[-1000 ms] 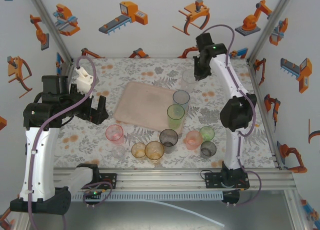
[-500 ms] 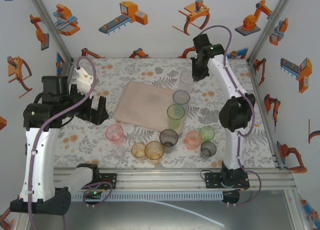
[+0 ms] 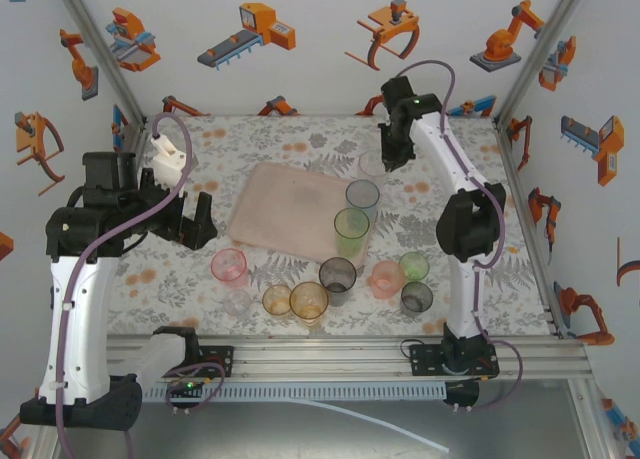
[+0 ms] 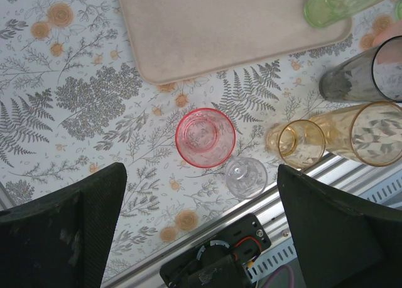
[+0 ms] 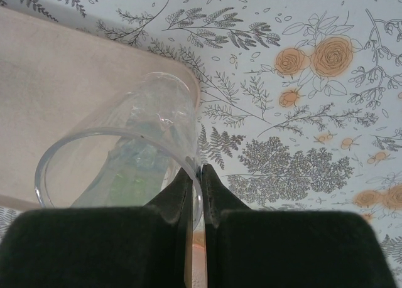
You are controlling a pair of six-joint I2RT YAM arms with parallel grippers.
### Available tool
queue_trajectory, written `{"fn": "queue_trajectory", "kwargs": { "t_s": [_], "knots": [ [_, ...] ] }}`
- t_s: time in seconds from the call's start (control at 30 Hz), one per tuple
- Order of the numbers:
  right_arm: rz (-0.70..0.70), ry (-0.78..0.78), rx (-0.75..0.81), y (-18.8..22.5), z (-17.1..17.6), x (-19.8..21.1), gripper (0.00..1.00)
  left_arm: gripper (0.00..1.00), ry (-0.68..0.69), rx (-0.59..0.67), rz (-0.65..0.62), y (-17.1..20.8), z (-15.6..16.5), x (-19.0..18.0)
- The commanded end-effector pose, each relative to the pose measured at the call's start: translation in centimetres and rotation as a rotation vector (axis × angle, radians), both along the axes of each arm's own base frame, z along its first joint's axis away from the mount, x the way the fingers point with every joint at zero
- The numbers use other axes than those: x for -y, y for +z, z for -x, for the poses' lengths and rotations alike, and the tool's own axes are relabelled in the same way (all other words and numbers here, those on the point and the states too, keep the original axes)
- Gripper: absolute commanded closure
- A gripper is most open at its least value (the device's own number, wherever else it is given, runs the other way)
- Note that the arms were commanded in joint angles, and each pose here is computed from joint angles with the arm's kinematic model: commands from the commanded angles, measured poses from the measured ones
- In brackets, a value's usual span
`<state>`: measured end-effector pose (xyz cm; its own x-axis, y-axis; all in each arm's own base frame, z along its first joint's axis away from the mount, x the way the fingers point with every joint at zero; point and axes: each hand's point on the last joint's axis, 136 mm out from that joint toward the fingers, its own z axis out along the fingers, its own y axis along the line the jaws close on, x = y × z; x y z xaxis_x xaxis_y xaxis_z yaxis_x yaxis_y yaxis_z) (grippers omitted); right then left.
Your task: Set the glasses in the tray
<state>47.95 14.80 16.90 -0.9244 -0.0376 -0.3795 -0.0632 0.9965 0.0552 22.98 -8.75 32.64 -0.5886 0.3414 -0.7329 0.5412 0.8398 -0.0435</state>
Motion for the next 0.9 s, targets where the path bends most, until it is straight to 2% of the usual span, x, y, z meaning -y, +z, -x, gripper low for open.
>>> {"fn": "queue_trajectory", "kwargs": {
  "t_s": [0.0, 0.7, 0.87],
  "knots": [
    [0.001, -0.007, -0.003, -1.1, -0.4, -0.3, 1.00, 0.03, -0.014, 0.001, 0.011, 0.0, 0.4, 0.3],
    [0.014, -0.002, -0.025, -2.9, -0.6, -0.7, 1.00, 0.03, -0.013, 0.001, 0.009, 0.0, 0.4, 0.2],
    [0.009, 0.002, -0.017, -2.5, -0.7, -0.9, 0.97, 0.03, -0.015, 0.006, 0.012, 0.2, 0.4, 0.3]
  ]
}}
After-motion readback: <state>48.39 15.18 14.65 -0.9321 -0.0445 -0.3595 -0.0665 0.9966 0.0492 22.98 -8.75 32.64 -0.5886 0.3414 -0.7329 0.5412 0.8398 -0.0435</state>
